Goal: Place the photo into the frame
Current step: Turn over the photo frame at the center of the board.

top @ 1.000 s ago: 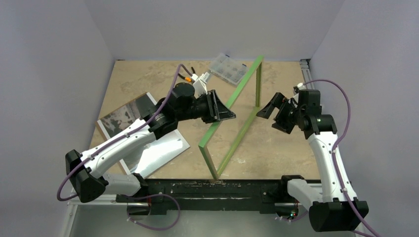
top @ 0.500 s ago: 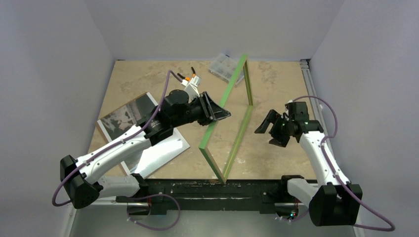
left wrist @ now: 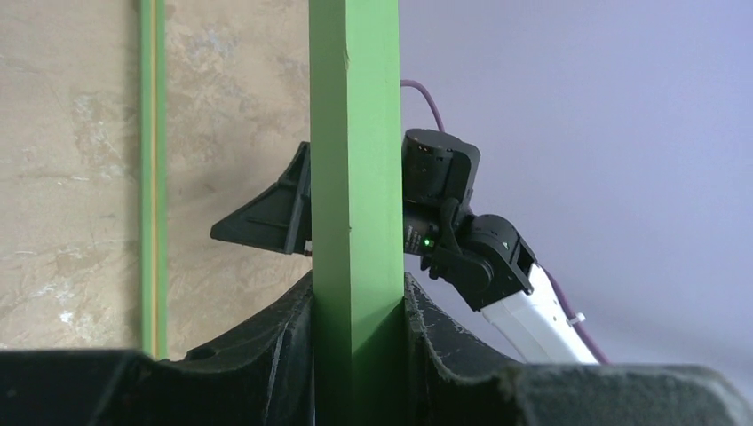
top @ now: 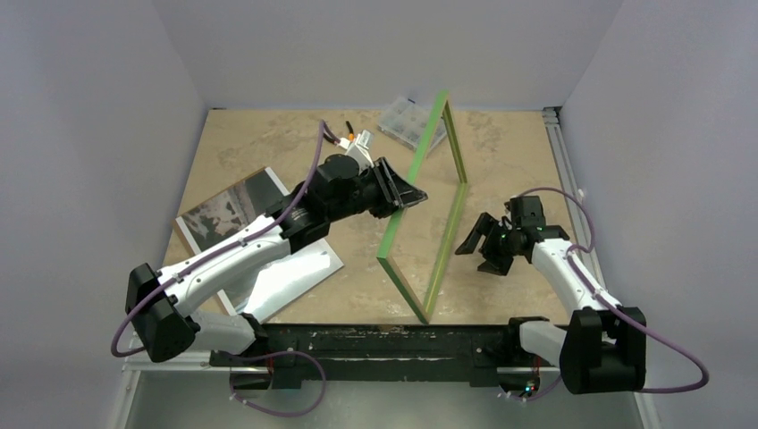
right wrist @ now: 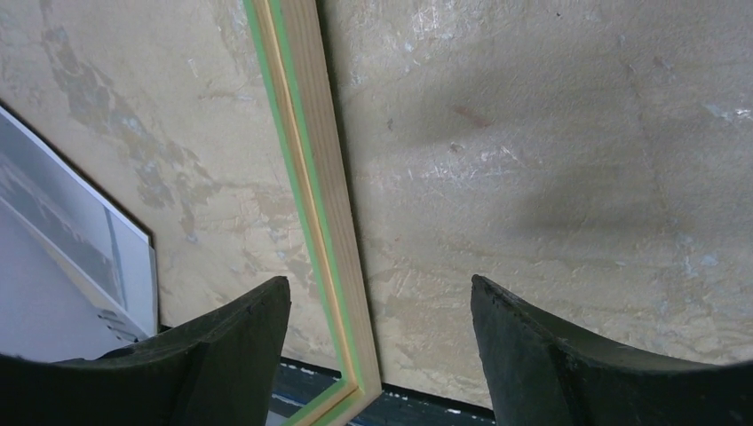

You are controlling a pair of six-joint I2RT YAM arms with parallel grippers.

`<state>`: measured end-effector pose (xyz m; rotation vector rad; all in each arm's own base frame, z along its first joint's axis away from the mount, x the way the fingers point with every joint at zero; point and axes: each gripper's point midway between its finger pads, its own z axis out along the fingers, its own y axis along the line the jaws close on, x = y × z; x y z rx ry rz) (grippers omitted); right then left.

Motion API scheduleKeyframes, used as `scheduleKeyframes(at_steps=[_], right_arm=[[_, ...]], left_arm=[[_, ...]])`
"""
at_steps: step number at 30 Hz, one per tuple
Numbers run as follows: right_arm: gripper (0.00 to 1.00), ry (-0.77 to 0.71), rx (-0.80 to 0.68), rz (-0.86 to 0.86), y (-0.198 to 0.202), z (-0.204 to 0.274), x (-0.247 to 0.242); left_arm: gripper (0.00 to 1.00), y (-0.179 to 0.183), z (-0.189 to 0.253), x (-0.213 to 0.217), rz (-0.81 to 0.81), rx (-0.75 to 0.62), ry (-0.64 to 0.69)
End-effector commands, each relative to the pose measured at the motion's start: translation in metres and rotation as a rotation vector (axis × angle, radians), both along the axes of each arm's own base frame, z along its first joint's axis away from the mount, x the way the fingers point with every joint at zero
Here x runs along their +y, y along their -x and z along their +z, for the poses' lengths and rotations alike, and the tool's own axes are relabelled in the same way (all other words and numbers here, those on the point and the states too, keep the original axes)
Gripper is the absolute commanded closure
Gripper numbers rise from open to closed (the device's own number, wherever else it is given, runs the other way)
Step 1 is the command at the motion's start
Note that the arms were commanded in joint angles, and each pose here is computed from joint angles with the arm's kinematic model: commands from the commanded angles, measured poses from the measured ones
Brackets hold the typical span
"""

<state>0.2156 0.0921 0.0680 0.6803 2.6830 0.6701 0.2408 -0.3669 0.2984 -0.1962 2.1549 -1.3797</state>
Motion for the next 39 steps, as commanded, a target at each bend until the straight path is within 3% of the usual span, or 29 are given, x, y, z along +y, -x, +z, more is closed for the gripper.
scheduleKeyframes(at_steps=[1, 12, 18, 30, 39], right_arm=[[0.28, 0.002, -0.022, -0.001, -0.008, -0.007, 0.002], [0.37, 0.025, 0.016, -0.006, -0.016, -0.034, 0.006], [0.43, 0.133, 0.042, -0.018, -0.015, -0.039, -0.011], [0.39, 0.315, -0.040, -0.062, -0.029, -0.003, -0.044], [0.35, 0.320, -0.083, -0.056, -0.037, 0.022, -0.044]], left_arm=[[0.98, 0.004, -0.150, 0.060, 0.045, 0.150, -0.578], [0.98, 0.004, -0.178, 0.062, 0.018, 0.186, -0.664], [0.99, 0.004, -0.182, 0.066, 0.018, 0.187, -0.698], [0.99, 0.007, -0.214, 0.119, 0.078, 0.231, -0.991], [1.00, 0.008, -0.251, 0.119, 0.047, 0.294, -1.070]])
